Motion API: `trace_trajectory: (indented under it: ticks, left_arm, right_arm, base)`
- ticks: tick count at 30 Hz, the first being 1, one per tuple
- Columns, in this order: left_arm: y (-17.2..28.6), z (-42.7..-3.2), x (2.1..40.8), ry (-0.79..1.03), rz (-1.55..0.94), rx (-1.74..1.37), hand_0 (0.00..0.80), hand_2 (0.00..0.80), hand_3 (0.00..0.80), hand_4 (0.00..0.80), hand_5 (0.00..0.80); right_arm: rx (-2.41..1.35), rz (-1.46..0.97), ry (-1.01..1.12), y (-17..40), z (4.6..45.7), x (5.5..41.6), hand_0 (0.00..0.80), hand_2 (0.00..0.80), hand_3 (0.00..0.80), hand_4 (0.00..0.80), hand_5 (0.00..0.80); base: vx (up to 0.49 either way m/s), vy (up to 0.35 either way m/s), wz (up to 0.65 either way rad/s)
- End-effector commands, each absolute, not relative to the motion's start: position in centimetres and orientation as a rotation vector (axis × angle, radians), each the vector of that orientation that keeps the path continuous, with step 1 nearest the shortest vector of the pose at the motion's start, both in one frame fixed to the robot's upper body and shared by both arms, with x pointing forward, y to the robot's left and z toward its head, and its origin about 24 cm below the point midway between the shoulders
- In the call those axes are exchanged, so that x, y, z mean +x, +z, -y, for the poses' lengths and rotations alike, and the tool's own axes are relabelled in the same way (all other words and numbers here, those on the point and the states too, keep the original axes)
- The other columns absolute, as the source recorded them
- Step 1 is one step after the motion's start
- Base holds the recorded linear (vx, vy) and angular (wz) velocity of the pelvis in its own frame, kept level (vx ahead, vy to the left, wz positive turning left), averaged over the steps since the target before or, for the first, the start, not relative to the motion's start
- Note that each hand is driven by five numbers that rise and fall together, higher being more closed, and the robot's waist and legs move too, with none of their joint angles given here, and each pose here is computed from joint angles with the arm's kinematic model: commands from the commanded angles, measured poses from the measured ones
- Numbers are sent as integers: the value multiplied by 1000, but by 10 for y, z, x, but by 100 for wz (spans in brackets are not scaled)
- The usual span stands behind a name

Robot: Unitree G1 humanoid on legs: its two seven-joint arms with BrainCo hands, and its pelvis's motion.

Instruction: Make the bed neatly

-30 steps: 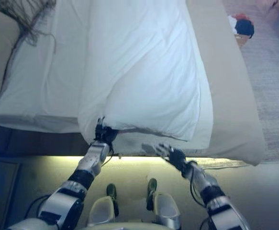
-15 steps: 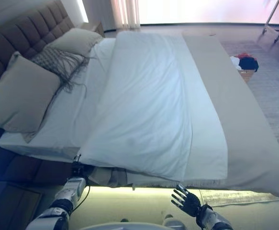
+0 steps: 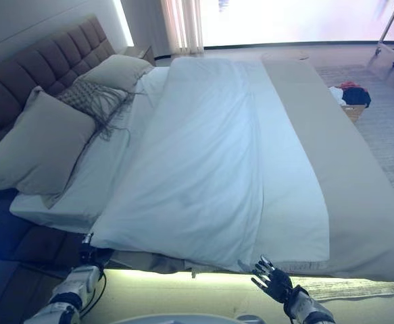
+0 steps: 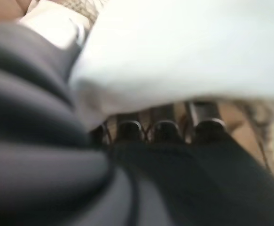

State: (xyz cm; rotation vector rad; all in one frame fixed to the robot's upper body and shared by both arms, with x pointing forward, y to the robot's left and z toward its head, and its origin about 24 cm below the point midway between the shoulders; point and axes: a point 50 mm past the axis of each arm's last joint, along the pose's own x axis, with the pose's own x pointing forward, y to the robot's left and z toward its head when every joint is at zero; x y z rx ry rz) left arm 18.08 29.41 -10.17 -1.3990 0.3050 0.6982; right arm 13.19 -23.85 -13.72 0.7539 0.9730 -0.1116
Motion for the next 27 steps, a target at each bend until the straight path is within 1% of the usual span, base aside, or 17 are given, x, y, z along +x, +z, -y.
trace_trajectory:
  ticks: [1,5,8,11,14,18,21,27]
  left_arm:
    - [-72,-399,98,1023,-53,-1208,800,800,800,800,800]
    - [-76,-403,75,1088,-104,-1185,800,800,800,800,800]
    - [-84,-397,62,1112,-147,-1197,800,800,800,800,800]
    - [-100,-378,54,1120,-221,-1222,800,800,800,800,800]
    - [-115,-355,57,1101,-266,-1262,800,800,800,800,800]
    - [-121,-334,81,1018,-293,-1302,800,800,800,800,800]
    - [-115,-326,120,918,-270,-1319,800,800,800,800,800]
    - [-94,-323,173,789,-237,-1299,800,800,800,800,800]
  right_arm:
    - [804,-937,-172,-139,240,132,0,0,0,0,0]
    - [811,-930,-177,-139,243,130,0,0,0,0,0]
    - [812,-923,-177,-139,242,132,0,0,0,0,0]
    - [799,-917,-174,-138,242,135,0,0,0,0,0]
    - [785,-902,-177,-135,245,140,0,0,0,0,0]
    - [749,-863,-176,-128,254,152,0,0,0,0,0]
    - [731,-779,-166,-115,260,177,0,0,0,0,0]
    - [727,-625,-75,-86,253,223,0,0,0,0,0]
  base:
    - [0,0,0]
    - [-1,0,-3]
    - [0,0,0]
    - [-24,51,0]
    - [-70,84,6]
    - [-168,81,17]
    - [-326,6,16]
    - [-224,51,41]
